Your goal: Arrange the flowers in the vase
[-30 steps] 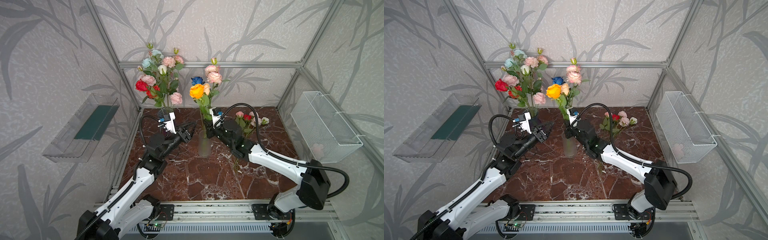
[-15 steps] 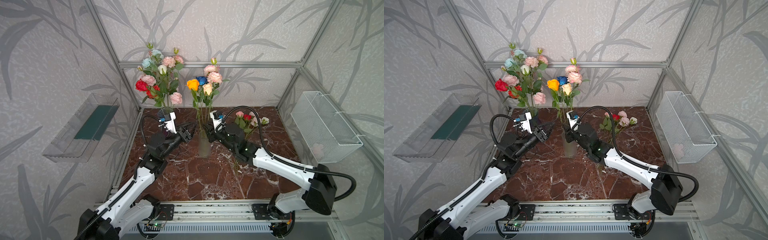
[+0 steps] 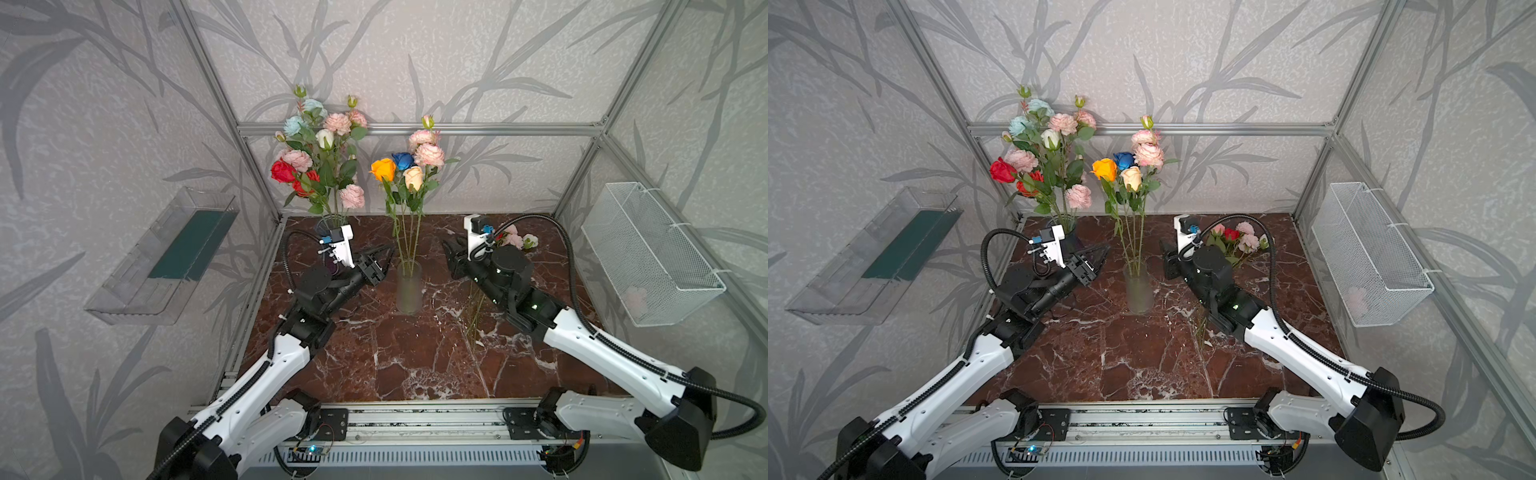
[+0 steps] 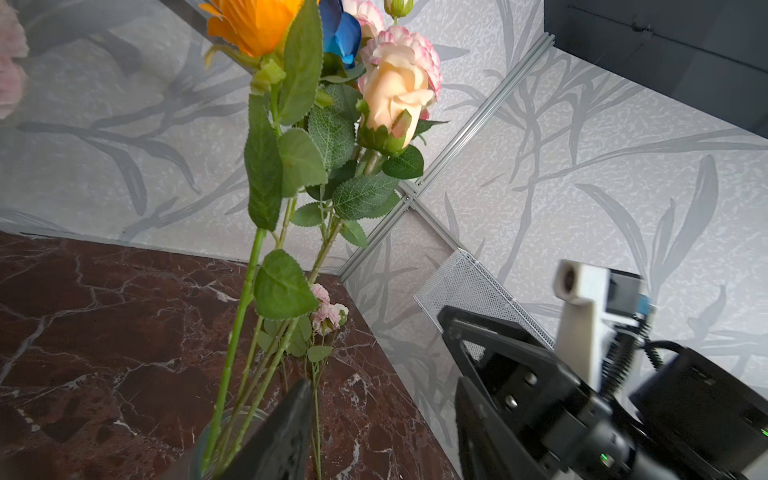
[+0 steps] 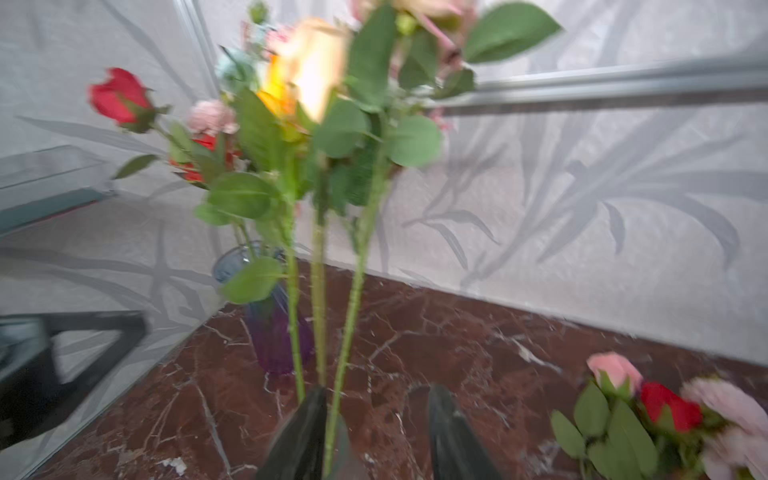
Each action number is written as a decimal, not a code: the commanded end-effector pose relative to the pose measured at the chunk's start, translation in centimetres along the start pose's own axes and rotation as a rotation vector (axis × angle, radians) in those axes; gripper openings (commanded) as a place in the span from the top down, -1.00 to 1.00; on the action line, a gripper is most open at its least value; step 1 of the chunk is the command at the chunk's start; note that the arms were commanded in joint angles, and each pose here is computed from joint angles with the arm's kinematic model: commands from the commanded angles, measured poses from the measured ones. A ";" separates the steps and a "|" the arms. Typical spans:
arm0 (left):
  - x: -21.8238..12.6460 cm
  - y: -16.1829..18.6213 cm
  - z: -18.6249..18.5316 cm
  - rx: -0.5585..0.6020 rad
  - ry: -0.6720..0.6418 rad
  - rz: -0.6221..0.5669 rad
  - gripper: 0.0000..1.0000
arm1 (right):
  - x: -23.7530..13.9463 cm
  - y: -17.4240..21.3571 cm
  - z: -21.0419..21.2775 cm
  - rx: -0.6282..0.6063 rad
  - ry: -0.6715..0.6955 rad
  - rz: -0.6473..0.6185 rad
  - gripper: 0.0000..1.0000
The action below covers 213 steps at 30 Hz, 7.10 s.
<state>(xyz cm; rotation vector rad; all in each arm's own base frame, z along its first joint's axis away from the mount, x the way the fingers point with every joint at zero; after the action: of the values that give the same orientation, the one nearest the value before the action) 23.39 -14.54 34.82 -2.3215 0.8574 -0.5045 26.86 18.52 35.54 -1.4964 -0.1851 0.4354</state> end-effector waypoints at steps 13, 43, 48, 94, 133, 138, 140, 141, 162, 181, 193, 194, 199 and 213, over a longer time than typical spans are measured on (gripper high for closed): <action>0.2 5.4 -6.7 0.036 0.293 0.240 -0.10 | 9.0 12.3 -10.2 0.241 0.184 0.818 0.33; 1.2 8.1 -6.0 0.093 0.228 0.322 -0.12 | 13.6 21.3 -12.6 0.336 0.260 1.114 0.34; 1.0 8.0 -6.1 0.101 0.228 0.318 -0.12 | 13.2 22.5 -12.7 0.351 0.280 1.138 0.42; -3.4 3.6 -1.5 0.273 -0.342 -0.169 -0.28 | -2.7 2.6 -5.5 0.309 -0.097 -0.068 1.00; -4.9 2.3 0.4 0.220 -0.429 -0.355 -0.41 | 5.2 -2.8 6.3 0.089 -0.286 -0.220 1.00; -4.7 2.4 0.7 0.212 -0.430 -0.345 -0.41 | 5.4 0.4 7.0 0.070 -0.300 -0.132 1.00; -4.7 2.3 0.7 0.205 -0.432 -0.345 -0.41 | 5.0 1.5 7.6 0.038 -0.310 -0.099 0.99; -4.6 2.4 0.8 0.204 -0.430 -0.341 -0.41 | 4.9 1.9 7.8 0.024 -0.309 -0.086 0.93; -4.2 2.8 1.3 0.203 -0.441 -0.317 -0.40 | 3.0 2.6 8.8 -0.127 -0.199 0.127 0.31; -4.0 2.8 1.1 0.191 -0.425 -0.297 -0.39 | 0.4 1.5 8.0 -0.141 -0.189 0.436 -0.19; -3.9 2.9 1.1 0.192 -0.422 -0.288 -0.38 | -1.1 1.1 7.7 -0.145 -0.247 0.494 -0.22; -3.9 2.9 1.1 0.192 -0.422 -0.286 -0.39 | -1.4 1.1 7.6 -0.145 -0.252 0.491 -0.22; -3.9 2.9 1.0 0.190 -0.417 -0.286 -0.38 | -3.0 0.6 7.1 -0.133 -0.278 0.473 -0.22; -3.7 3.1 0.7 0.158 -0.377 -0.253 -0.37 | -7.9 2.1 0.6 -0.023 -0.081 0.392 0.01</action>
<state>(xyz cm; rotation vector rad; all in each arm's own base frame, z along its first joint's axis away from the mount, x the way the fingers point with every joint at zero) 19.79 -13.51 30.63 -2.2467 0.3129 -0.1849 18.73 18.13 35.30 -1.5716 -0.0368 0.8965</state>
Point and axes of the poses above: each gripper's point midway between its finger pads, its own x axis out along the fingers, its own z axis along the line the jaws close on, y = z × x, the point moved 9 cm from there along -x, back along the fingers, and after that the axes turned 6 degrees about -x, right-handed, at the moved point
